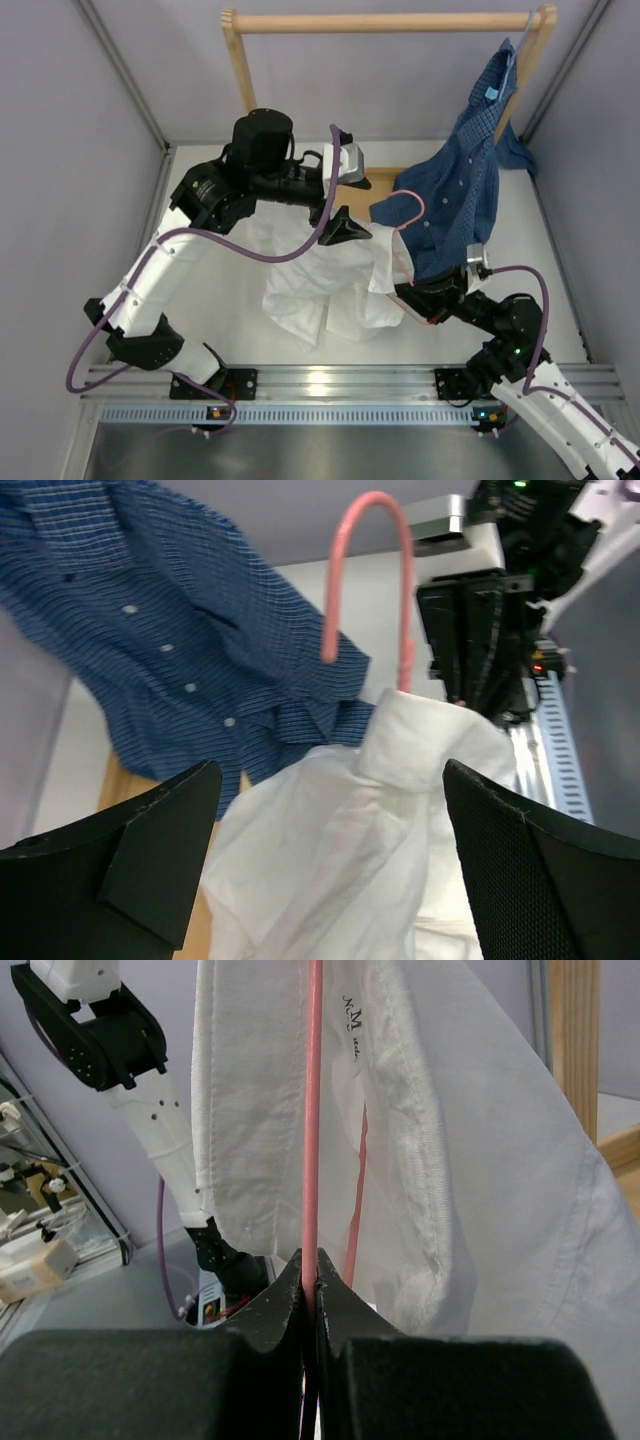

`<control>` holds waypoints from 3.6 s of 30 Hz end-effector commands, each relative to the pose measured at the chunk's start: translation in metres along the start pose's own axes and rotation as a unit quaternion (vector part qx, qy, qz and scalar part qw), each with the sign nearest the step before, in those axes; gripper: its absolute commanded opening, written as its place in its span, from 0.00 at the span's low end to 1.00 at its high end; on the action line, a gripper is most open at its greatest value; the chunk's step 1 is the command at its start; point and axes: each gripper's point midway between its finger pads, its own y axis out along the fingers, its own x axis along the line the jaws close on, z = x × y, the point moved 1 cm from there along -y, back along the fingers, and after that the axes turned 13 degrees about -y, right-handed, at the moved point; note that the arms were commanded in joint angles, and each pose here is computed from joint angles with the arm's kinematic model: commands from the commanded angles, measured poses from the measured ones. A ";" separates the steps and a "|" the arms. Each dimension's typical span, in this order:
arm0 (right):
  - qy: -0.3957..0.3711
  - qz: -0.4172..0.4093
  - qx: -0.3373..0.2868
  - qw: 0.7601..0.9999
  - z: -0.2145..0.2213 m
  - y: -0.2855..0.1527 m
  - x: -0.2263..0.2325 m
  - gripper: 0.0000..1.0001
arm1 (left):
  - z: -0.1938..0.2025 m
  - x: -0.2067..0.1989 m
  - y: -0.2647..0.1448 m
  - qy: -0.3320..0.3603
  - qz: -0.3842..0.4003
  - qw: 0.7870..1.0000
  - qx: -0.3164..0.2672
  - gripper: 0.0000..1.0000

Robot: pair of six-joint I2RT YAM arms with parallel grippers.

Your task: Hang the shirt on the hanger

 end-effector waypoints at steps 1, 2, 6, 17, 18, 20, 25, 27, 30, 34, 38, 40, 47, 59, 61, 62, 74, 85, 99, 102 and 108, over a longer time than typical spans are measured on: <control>-0.053 -0.035 -0.038 0.997 -0.040 0.002 0.017 0.00 | -0.004 -0.044 -0.014 0.021 0.124 0.992 -0.017 0.93; -0.054 -0.046 -0.038 0.997 -0.041 0.001 0.022 0.00 | 0.004 -0.043 -0.013 0.010 0.129 0.992 -0.009 0.90; -0.057 -0.070 -0.032 0.995 -0.043 0.000 0.031 0.00 | 0.012 -0.048 -0.012 -0.006 0.164 0.986 -0.006 0.68; -0.066 -0.101 -0.018 0.993 -0.054 0.006 0.039 0.00 | 0.021 -0.072 -0.004 -0.078 0.282 0.956 -0.002 0.68; -0.068 -0.103 -0.019 0.992 -0.055 0.007 0.039 0.00 | 0.021 -0.073 -0.004 -0.078 0.279 0.957 -0.001 0.67; -0.071 -0.108 -0.022 0.991 -0.059 0.008 0.041 0.00 | 0.027 -0.072 -0.003 -0.083 0.277 0.957 0.004 0.61; -0.072 -0.125 -0.010 0.989 -0.060 0.014 0.042 0.00 | 0.029 -0.076 -0.005 -0.090 0.290 0.953 0.005 0.45; -0.069 -0.130 -0.008 0.989 -0.059 0.017 0.042 0.00 | 0.029 -0.078 -0.005 -0.092 0.296 0.951 0.004 0.45; -0.074 -0.134 -0.011 0.988 -0.062 0.018 0.042 0.00 | 0.032 -0.079 -0.004 -0.098 0.305 0.947 0.006 0.41; -0.078 -0.134 -0.006 0.988 -0.061 0.020 0.041 0.00 | 0.035 -0.079 -0.003 -0.098 0.305 0.947 0.007 0.16; -0.078 -0.129 -0.001 0.989 -0.057 0.021 0.038 0.00 | 0.033 -0.079 -0.006 -0.088 0.298 0.950 0.004 0.00; -0.091 -0.105 -0.001 0.990 -0.059 0.020 0.032 0.10 | 0.033 -0.075 -0.007 -0.080 0.277 0.957 0.006 0.00; 0.003 0.154 0.101 0.983 -0.017 -0.030 -0.023 0.74 | 0.031 -0.021 -0.008 -0.107 0.048 0.993 0.013 0.00; 0.124 0.096 0.091 0.983 0.020 -0.022 -0.006 0.69 | 0.012 -0.001 -0.038 -0.157 -0.099 0.976 -0.118 0.00; 0.113 0.096 0.073 0.986 0.017 -0.014 -0.013 0.66 | 0.012 -0.005 -0.039 -0.168 -0.095 0.973 -0.126 0.00; 0.120 0.099 0.080 0.985 0.024 -0.010 -0.018 0.65 | 0.009 -0.005 -0.041 -0.167 -0.095 0.972 -0.135 0.00; 0.116 0.093 0.045 0.988 0.033 0.021 -0.044 0.27 | 0.006 -0.009 -0.041 -0.189 -0.085 0.966 -0.156 0.00; 0.045 0.322 0.158 0.932 0.029 -0.015 -0.109 0.00 | 0.011 -0.025 -0.083 -0.134 -0.127 0.966 -0.183 0.00; -0.068 0.372 0.214 0.901 -0.041 -0.002 -0.140 0.00 | 0.035 -0.043 -0.121 -0.093 -0.170 0.968 -0.160 0.00; -0.103 0.338 0.225 0.908 -0.042 0.008 -0.141 0.00 | 0.033 -0.038 -0.129 -0.101 -0.197 0.960 -0.171 0.00; -0.099 0.300 0.229 0.921 -0.025 0.018 -0.143 0.00 | 0.014 -0.028 -0.154 -0.148 -0.250 0.920 -0.265 0.00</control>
